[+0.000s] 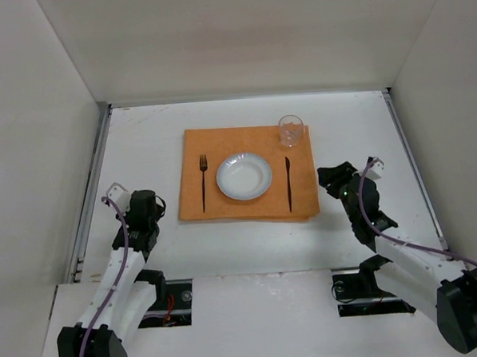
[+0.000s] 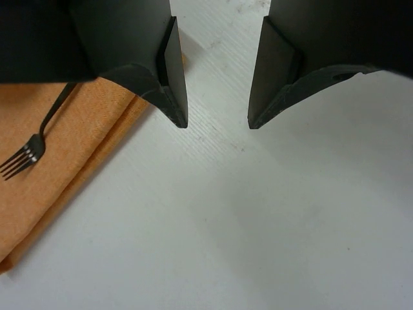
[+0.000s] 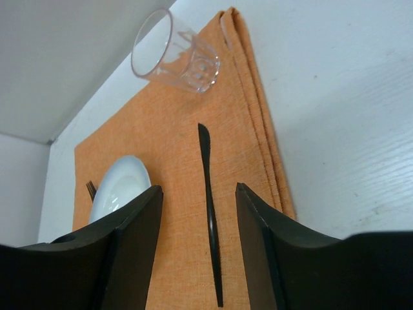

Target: Set the dinner table for one person

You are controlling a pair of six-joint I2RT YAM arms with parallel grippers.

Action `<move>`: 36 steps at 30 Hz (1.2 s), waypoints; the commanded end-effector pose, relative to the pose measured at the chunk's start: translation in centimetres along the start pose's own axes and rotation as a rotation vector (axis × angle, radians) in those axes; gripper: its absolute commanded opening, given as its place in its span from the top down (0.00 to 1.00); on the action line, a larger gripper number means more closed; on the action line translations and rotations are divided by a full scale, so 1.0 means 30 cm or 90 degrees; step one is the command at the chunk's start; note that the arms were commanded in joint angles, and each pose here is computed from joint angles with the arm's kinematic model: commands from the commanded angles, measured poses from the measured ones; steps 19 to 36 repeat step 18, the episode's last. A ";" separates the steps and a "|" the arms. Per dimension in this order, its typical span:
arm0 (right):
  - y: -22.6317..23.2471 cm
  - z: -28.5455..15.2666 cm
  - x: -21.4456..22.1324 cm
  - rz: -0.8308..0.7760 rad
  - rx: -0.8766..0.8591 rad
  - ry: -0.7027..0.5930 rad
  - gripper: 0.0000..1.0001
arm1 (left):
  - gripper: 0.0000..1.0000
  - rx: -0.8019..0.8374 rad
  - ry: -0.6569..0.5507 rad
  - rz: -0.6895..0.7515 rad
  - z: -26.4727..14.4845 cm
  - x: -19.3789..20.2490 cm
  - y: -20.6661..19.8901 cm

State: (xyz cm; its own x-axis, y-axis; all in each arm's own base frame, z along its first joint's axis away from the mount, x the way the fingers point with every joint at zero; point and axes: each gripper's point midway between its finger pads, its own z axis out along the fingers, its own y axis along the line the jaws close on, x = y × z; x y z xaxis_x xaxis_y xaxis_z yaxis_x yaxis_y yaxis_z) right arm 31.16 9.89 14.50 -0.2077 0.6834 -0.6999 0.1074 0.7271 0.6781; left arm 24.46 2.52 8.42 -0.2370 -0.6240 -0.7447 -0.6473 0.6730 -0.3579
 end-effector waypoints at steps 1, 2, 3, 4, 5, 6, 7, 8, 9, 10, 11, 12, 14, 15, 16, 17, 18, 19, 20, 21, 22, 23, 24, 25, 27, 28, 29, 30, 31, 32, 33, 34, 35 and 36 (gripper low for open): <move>0.017 0.002 -0.068 0.053 -0.014 -0.049 0.44 | 0.59 0.004 0.030 -0.011 0.009 0.029 -0.001; 0.018 0.002 -0.066 0.053 -0.016 -0.046 0.44 | 0.58 0.002 0.032 -0.011 0.012 0.028 -0.002; 0.021 0.002 -0.064 0.052 -0.017 -0.045 0.43 | 0.58 0.001 0.035 -0.012 0.013 0.030 -0.005; 0.020 0.004 -0.063 0.051 -0.016 -0.045 0.43 | 0.57 0.002 0.040 -0.014 0.014 0.031 -0.010; 0.017 0.007 -0.059 0.052 -0.014 -0.043 0.42 | 0.57 0.002 0.043 -0.015 0.015 0.032 -0.014; 0.014 0.011 -0.055 0.053 -0.012 -0.040 0.42 | 0.57 0.001 0.045 -0.016 0.017 0.029 -0.019; 0.016 0.014 -0.050 0.052 -0.012 -0.035 0.42 | 0.57 0.000 0.047 -0.015 0.018 0.028 -0.023; 0.019 0.015 -0.043 0.051 -0.015 -0.029 0.42 | 0.57 -0.002 0.049 -0.014 0.020 0.030 -0.022; 0.025 0.014 -0.041 0.051 -0.019 -0.026 0.42 | 0.57 -0.002 0.046 -0.015 0.022 0.030 -0.024; 0.027 0.014 -0.044 0.050 -0.019 -0.028 0.42 | 0.58 -0.001 0.046 -0.017 0.026 0.033 -0.024; 0.027 0.015 -0.046 0.050 -0.019 -0.030 0.42 | 0.58 0.003 0.046 -0.022 0.027 0.035 -0.028; 0.024 0.015 -0.045 0.049 -0.017 -0.031 0.42 | 0.59 0.007 0.044 -0.024 0.030 0.034 -0.033; 0.021 0.017 -0.040 0.051 -0.018 -0.026 0.42 | 0.60 0.008 0.048 -0.009 0.032 0.038 -0.043; 0.028 0.016 -0.036 0.051 -0.023 -0.021 0.42 | 0.60 0.006 0.050 -0.004 0.033 0.040 -0.043; 0.035 0.015 -0.036 0.050 -0.027 -0.020 0.42 | 0.59 0.006 0.051 0.004 0.033 0.043 -0.045; 0.036 0.015 -0.040 0.048 -0.027 -0.022 0.41 | 0.58 0.008 0.051 0.005 0.034 0.045 -0.047; 0.033 0.015 -0.045 0.046 -0.024 -0.027 0.41 | 0.57 0.008 0.051 0.003 0.034 0.046 -0.047; 0.033 0.015 -0.045 0.046 -0.024 -0.027 0.41 | 0.57 0.008 0.051 0.003 0.034 0.046 -0.047; 0.033 0.015 -0.045 0.046 -0.024 -0.027 0.41 | 0.57 0.008 0.051 0.003 0.034 0.046 -0.047; 0.033 0.015 -0.045 0.046 -0.024 -0.027 0.41 | 0.57 0.008 0.051 0.003 0.034 0.046 -0.047; 0.033 0.015 -0.045 0.046 -0.024 -0.027 0.41 | 0.57 0.008 0.051 0.003 0.034 0.046 -0.047; 0.033 0.015 -0.045 0.046 -0.024 -0.027 0.41 | 0.57 0.008 0.051 0.003 0.034 0.046 -0.047; 0.033 0.015 -0.045 0.046 -0.024 -0.027 0.41 | 0.57 0.008 0.051 0.003 0.034 0.046 -0.047; 0.033 0.015 -0.045 0.046 -0.024 -0.027 0.41 | 0.57 0.008 0.051 0.003 0.034 0.046 -0.047; 0.033 0.015 -0.045 0.046 -0.024 -0.027 0.41 | 0.57 0.008 0.051 0.003 0.034 0.046 -0.047; 0.033 0.015 -0.045 0.046 -0.024 -0.027 0.41 | 0.57 0.008 0.051 0.003 0.034 0.046 -0.047; 0.033 0.015 -0.045 0.046 -0.024 -0.027 0.41 | 0.57 0.008 0.051 0.003 0.034 0.046 -0.047; 0.033 0.015 -0.045 0.046 -0.024 -0.027 0.41 | 0.57 0.008 0.051 0.003 0.034 0.046 -0.047; 0.033 0.015 -0.045 0.046 -0.024 -0.027 0.41 | 0.57 0.008 0.051 0.003 0.034 0.046 -0.047; 0.033 0.015 -0.045 0.046 -0.024 -0.027 0.41 | 0.57 0.008 0.051 0.003 0.034 0.046 -0.047; 0.033 0.015 -0.045 0.046 -0.024 -0.027 0.41 | 0.57 0.008 0.051 0.003 0.034 0.046 -0.047; 0.033 0.015 -0.045 0.046 -0.024 -0.027 0.41 | 0.57 0.008 0.051 0.003 0.034 0.046 -0.047; 0.033 0.015 -0.045 0.046 -0.024 -0.027 0.41 | 0.57 0.008 0.051 0.003 0.034 0.046 -0.047; 0.033 0.015 -0.045 0.046 -0.024 -0.027 0.41 | 0.57 0.008 0.051 0.003 0.034 0.046 -0.047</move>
